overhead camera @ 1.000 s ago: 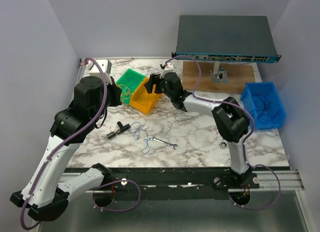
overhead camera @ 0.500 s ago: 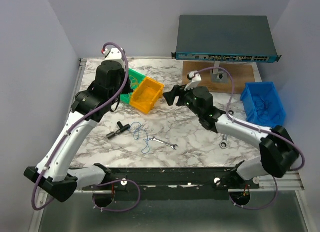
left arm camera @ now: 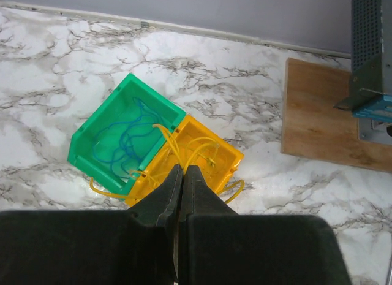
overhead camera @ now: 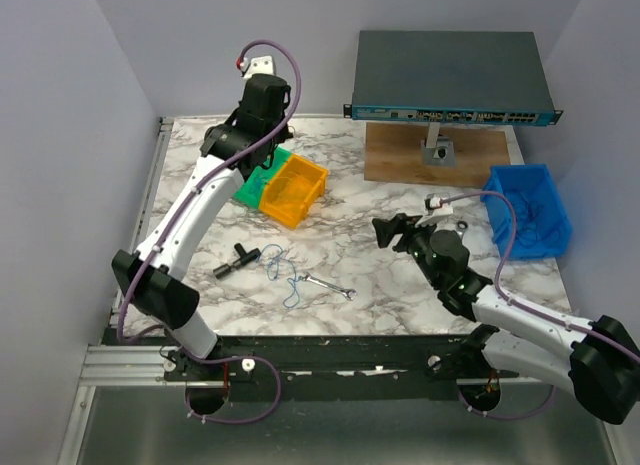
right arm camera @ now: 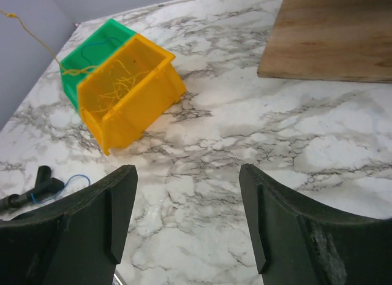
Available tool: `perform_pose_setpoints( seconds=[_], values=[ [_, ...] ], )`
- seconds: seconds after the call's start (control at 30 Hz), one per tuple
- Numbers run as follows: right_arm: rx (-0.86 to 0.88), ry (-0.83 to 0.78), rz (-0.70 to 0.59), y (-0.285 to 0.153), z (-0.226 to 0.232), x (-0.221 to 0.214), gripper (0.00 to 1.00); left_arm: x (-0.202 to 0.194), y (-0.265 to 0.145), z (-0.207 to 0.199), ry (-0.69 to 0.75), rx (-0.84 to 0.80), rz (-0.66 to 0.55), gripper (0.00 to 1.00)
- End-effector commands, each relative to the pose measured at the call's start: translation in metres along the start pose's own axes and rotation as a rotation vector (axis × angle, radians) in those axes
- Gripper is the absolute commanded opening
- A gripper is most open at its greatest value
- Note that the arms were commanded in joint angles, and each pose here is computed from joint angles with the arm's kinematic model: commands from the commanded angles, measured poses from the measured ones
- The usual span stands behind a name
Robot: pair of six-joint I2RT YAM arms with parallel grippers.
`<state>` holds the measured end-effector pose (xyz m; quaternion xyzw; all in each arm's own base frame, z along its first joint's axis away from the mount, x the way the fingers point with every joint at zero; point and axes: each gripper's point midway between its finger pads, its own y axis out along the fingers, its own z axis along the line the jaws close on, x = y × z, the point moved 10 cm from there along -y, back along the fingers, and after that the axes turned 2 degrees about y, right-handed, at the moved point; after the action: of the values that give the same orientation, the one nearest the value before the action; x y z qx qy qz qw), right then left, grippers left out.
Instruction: Untangle the cables
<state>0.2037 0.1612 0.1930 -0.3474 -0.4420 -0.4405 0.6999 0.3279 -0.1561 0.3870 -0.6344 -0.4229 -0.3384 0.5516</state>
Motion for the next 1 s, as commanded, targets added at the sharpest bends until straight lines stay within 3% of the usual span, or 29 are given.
perform_pose_setpoints(
  seconds=[0.0, 0.2, 0.37, 0.5, 0.77, 0.97],
  values=[
    [-0.048, 0.034, -0.062, -0.005, -0.01, -0.009, 0.74, -0.011, 0.034, -0.008, -0.019, 0.075, 0.043, 0.0],
    [-0.083, 0.056, -0.065, -0.01, -0.02, -0.023, 0.74, -0.08, 0.079, -0.01, -0.042, 0.104, 0.21, 0.0],
    [-0.109, 0.072, -0.083, -0.014, -0.025, -0.026, 0.73, -0.146, 0.114, -0.018, -0.071, 0.015, 0.399, 0.0],
    [-0.116, 0.071, -0.087, -0.015, -0.026, -0.025, 0.73, -0.175, 0.13, -0.025, -0.083, -0.043, 0.501, 0.0],
    [-0.135, 0.067, -0.102, -0.017, -0.029, -0.025, 0.73, -0.178, 0.144, -0.029, -0.021, -0.035, 0.553, 0.0],
    [-0.153, 0.065, -0.1, -0.017, -0.03, -0.026, 0.73, -0.149, 0.125, -0.025, 0.008, -0.026, 0.462, 0.0]
  ],
)
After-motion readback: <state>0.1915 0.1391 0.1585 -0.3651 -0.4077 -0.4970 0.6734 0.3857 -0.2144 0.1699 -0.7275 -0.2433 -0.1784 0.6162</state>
